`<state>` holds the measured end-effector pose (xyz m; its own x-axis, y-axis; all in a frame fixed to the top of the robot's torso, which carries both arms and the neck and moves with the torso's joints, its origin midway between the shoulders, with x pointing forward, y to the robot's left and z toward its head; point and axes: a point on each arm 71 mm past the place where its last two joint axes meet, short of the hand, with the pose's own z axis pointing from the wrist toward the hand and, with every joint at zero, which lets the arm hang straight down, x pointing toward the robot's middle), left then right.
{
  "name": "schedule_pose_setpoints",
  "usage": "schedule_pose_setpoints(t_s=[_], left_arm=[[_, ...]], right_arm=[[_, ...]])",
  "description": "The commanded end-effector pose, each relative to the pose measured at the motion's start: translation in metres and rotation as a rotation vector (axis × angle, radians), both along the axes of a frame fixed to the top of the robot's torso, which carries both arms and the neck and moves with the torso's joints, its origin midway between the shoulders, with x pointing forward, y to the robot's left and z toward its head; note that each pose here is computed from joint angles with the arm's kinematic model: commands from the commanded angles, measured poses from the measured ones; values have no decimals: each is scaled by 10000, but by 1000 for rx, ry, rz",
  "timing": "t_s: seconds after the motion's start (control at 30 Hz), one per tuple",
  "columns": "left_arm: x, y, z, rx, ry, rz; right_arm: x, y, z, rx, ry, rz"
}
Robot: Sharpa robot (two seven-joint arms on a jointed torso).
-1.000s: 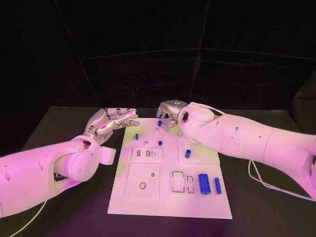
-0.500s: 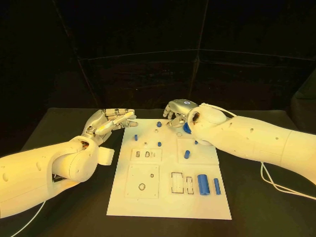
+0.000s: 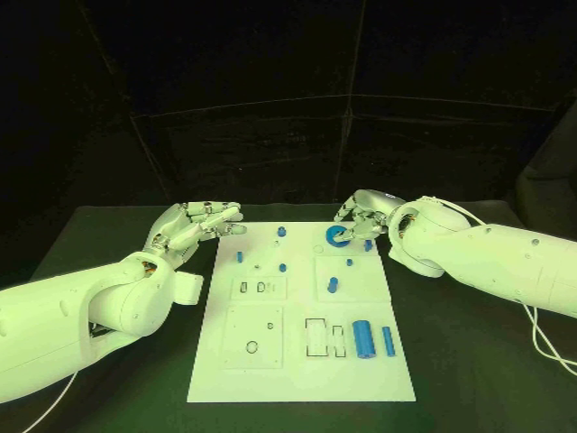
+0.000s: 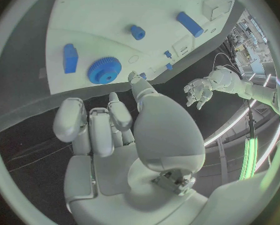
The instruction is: Assemble the parts on the task board
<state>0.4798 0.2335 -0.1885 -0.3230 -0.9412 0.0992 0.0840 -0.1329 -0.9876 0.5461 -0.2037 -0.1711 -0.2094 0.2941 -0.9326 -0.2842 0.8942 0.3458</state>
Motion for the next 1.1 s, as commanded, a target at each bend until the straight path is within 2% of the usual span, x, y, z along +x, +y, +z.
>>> schedule_pose_setpoints(t_s=[0.03, 0.33, 0.53, 1.1], left_arm=[[5, -4, 20, -16, -14, -12], [18, -16, 7, -17, -8, -20], [26, -21, 0, -16, -4, -22], [33, -24, -9, -13, 5, -25]], right_arm=[[2, -37, -55, -2, 99, -34], [81, -56, -70, -10, 89, -106], [116, -35, -78, -12, 88, -126], [133, 47, -91, -23, 97, -117]])
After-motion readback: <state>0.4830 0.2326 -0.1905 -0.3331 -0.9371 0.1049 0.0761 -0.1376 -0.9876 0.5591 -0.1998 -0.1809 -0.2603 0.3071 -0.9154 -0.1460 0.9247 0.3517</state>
